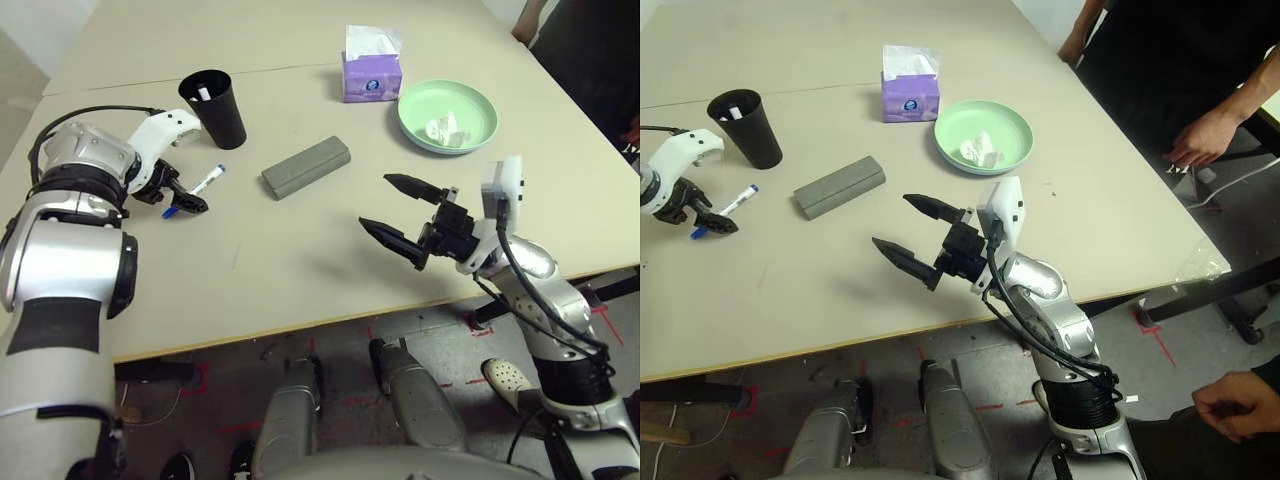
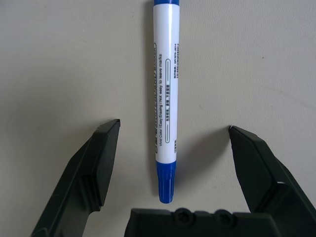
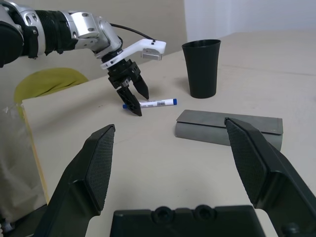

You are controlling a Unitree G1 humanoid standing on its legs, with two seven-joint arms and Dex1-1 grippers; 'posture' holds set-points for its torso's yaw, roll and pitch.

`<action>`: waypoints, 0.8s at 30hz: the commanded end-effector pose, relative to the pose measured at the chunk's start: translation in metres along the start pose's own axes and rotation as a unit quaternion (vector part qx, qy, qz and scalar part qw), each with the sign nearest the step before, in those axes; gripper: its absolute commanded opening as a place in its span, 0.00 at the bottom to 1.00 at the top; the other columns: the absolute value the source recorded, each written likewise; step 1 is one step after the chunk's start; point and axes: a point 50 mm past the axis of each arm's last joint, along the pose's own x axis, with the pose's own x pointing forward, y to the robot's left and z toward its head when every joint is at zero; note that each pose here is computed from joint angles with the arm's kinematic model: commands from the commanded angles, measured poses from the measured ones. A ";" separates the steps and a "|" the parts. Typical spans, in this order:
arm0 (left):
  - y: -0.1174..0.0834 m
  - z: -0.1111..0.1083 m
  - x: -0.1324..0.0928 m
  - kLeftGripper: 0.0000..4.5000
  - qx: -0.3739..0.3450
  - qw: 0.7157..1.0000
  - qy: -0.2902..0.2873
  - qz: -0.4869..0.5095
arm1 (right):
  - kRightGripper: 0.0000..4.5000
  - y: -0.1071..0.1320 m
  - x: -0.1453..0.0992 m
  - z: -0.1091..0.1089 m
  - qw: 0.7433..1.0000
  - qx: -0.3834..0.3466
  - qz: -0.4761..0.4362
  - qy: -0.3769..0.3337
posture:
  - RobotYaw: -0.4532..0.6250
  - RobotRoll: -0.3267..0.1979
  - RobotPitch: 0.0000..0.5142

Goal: Organize and tidy the items on the table.

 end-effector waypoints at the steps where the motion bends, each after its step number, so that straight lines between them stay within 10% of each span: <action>1: -0.004 -0.010 0.010 0.99 -0.014 1.000 0.015 -0.009 | 1.00 0.004 -0.001 0.000 1.000 0.007 0.003 -0.002 | 0.16 0.62 0.42; 5: -0.005 -0.008 0.011 0.85 -0.017 1.000 0.006 -0.012 | 1.00 0.004 0.000 0.001 1.000 0.007 0.003 -0.003 | 0.16 0.62 0.42; 15: -0.006 -0.005 0.010 0.09 -0.019 0.999 0.002 -0.025 | 1.00 0.003 0.001 0.002 1.000 0.008 0.003 -0.007 | 0.16 0.62 0.42; 24: -0.004 -0.003 0.001 0.05 -0.028 0.999 -0.012 -0.038 | 1.00 0.002 0.001 0.002 1.000 0.008 0.002 -0.006 | 0.17 0.62 0.43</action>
